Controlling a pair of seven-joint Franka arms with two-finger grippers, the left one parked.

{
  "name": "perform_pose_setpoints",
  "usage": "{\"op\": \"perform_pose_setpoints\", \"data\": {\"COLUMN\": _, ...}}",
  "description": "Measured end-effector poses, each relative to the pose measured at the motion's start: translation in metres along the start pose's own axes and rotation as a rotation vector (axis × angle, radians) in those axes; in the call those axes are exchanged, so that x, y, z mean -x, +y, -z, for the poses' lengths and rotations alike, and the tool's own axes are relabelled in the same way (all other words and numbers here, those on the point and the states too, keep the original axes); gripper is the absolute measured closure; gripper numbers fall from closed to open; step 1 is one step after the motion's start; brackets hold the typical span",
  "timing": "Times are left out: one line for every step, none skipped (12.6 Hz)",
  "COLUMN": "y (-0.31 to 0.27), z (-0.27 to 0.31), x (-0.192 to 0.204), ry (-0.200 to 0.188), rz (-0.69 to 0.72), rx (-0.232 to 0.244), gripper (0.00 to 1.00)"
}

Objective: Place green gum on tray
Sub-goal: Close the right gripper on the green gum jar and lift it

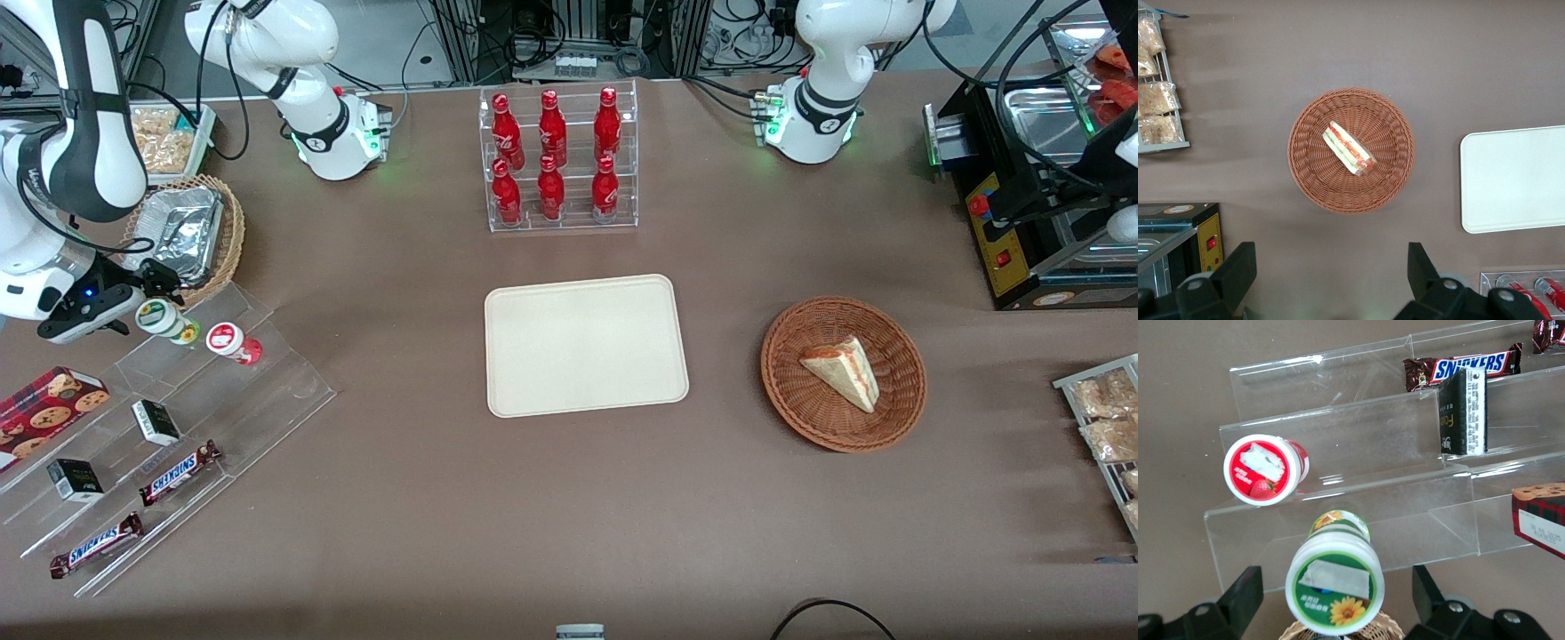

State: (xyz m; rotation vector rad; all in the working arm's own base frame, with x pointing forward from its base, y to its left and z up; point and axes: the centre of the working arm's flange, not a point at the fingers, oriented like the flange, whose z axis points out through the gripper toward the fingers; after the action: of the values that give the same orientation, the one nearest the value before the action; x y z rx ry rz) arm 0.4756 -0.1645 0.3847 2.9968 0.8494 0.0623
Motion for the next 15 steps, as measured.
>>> {"op": "perform_pose_setpoints", "data": {"y": 0.0, "z": -0.001, "x": -0.001, "ry": 0.0, "rz": 0.002, "rx": 0.001, "gripper": 0.0}}
{"op": "perform_pose_setpoints", "data": {"y": 0.0, "z": -0.002, "x": -0.002, "ry": 0.0, "rz": 0.003, "rx": 0.002, "gripper": 0.0}}
{"op": "perform_pose_setpoints", "data": {"y": 0.0, "z": -0.002, "x": -0.002, "ry": 0.0, "rz": 0.003, "rx": 0.002, "gripper": 0.01}}
{"op": "perform_pose_setpoints", "data": {"y": 0.0, "z": -0.002, "x": -0.002, "ry": 0.0, "rz": 0.003, "rx": 0.002, "gripper": 0.04}}
{"op": "perform_pose_setpoints", "data": {"y": 0.0, "z": -0.003, "x": -0.002, "ry": 0.0, "rz": 0.003, "rx": 0.002, "gripper": 0.05}}
{"op": "perform_pose_setpoints", "data": {"y": 0.0, "z": -0.003, "x": -0.002, "ry": -0.001, "rz": 0.002, "rx": 0.001, "gripper": 0.16}}
{"op": "perform_pose_setpoints", "data": {"y": 0.0, "z": -0.004, "x": -0.002, "ry": -0.002, "rz": 0.002, "rx": 0.0, "gripper": 0.29}}
{"op": "perform_pose_setpoints", "data": {"y": -0.001, "z": -0.004, "x": -0.002, "ry": -0.002, "rz": 0.002, "rx": -0.001, "gripper": 0.41}}
{"op": "perform_pose_setpoints", "data": {"y": -0.001, "z": -0.004, "x": -0.002, "ry": -0.002, "rz": 0.002, "rx": -0.001, "gripper": 0.41}}
{"op": "perform_pose_setpoints", "data": {"y": -0.001, "z": -0.004, "x": -0.002, "ry": -0.002, "rz": 0.002, "rx": -0.001, "gripper": 0.41}}
{"op": "perform_pose_setpoints", "data": {"y": -0.001, "z": -0.004, "x": -0.002, "ry": -0.002, "rz": 0.003, "rx": -0.001, "gripper": 0.41}}
{"op": "perform_pose_setpoints", "data": {"y": -0.002, "z": -0.004, "x": -0.003, "ry": -0.002, "rz": 0.006, "rx": -0.001, "gripper": 0.41}}
{"op": "perform_pose_setpoints", "data": {"y": -0.004, "z": -0.003, "x": -0.006, "ry": -0.002, "rz": 0.014, "rx": -0.002, "gripper": 0.41}}
{"op": "perform_pose_setpoints", "data": {"y": -0.01, "z": 0.001, "x": -0.013, "ry": -0.007, "rz": 0.029, "rx": -0.009, "gripper": 0.41}}
{"op": "perform_pose_setpoints", "data": {"y": -0.016, "z": 0.011, "x": -0.022, "ry": -0.02, "rz": 0.038, "rx": -0.026, "gripper": 0.41}}
